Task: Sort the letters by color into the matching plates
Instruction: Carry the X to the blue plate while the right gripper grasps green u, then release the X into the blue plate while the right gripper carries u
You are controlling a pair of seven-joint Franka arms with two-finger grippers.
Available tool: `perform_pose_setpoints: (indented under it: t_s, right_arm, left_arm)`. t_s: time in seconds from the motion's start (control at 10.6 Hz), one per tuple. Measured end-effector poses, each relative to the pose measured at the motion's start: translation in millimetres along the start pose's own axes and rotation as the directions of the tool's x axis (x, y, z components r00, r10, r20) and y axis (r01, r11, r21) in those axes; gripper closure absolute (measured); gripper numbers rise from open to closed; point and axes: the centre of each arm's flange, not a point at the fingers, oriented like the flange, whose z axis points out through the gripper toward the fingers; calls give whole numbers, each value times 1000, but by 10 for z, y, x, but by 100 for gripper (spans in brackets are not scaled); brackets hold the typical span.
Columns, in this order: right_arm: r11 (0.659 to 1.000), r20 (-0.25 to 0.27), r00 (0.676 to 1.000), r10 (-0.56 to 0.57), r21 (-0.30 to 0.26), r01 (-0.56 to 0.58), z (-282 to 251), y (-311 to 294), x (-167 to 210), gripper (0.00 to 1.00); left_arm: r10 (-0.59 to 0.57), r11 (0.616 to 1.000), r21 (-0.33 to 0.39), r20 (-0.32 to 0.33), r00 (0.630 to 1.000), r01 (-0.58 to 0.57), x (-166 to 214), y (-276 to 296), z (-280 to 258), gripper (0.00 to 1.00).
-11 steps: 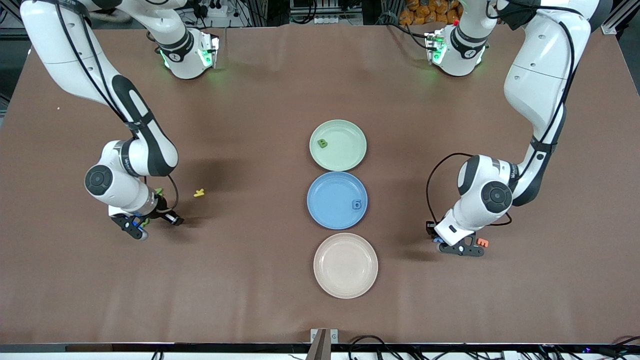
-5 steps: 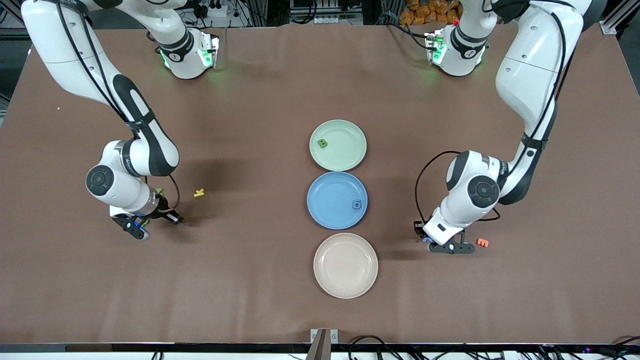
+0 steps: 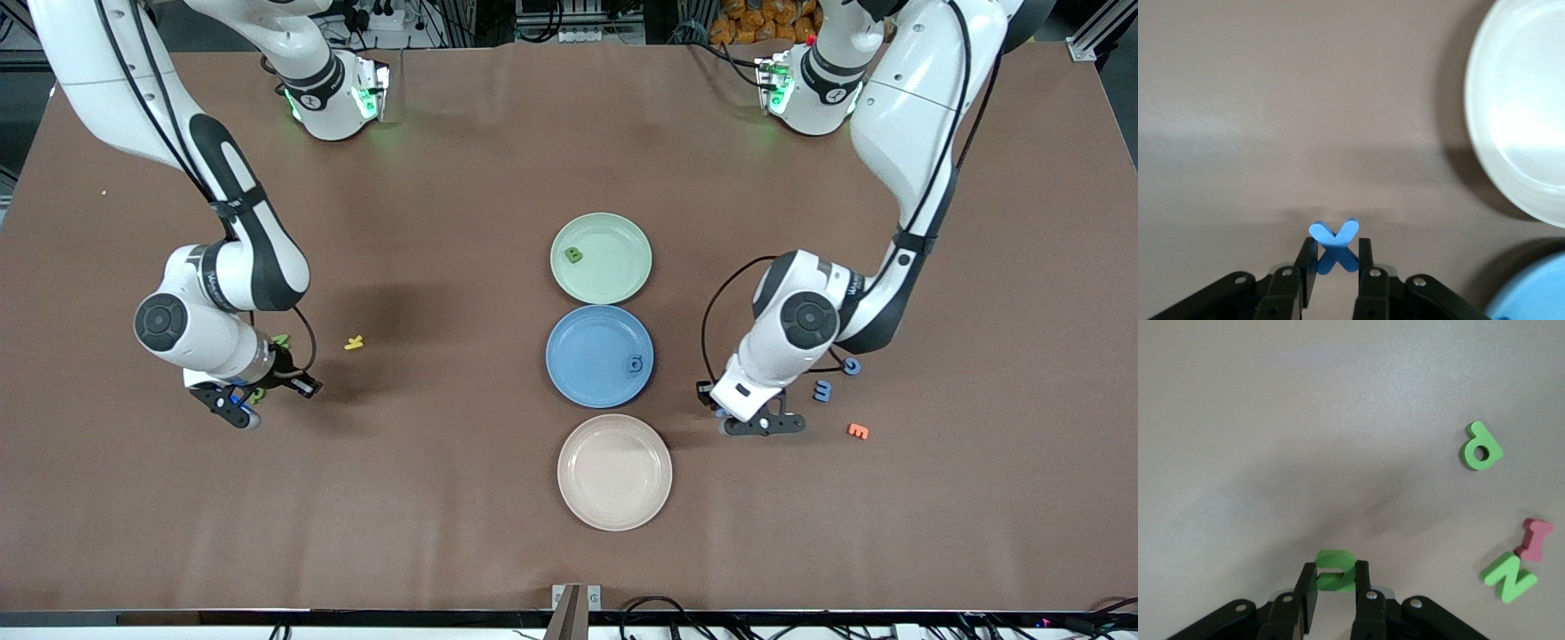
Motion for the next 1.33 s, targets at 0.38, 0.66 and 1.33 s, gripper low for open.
perform_pose_setpoints:
  t_s: [0.38,0.66,1.33]
  right_arm:
    - [997,20,996,-83,1,83,-438,-436,-380,73]
    - [990,22,990,-139,13,139,-534,-722,-643,73]
    - [978,54,979,-197,77,193,-679,-1653,-1745,73]
  left_arm:
    - [-45,999,-11,5,999,45,-280,538,-1,71]
    - [-54,998,-27,-1,999,54,-482,952,-61,71]
    - [-6,999,-37,24,1000,7,-860,1459,-68,40]
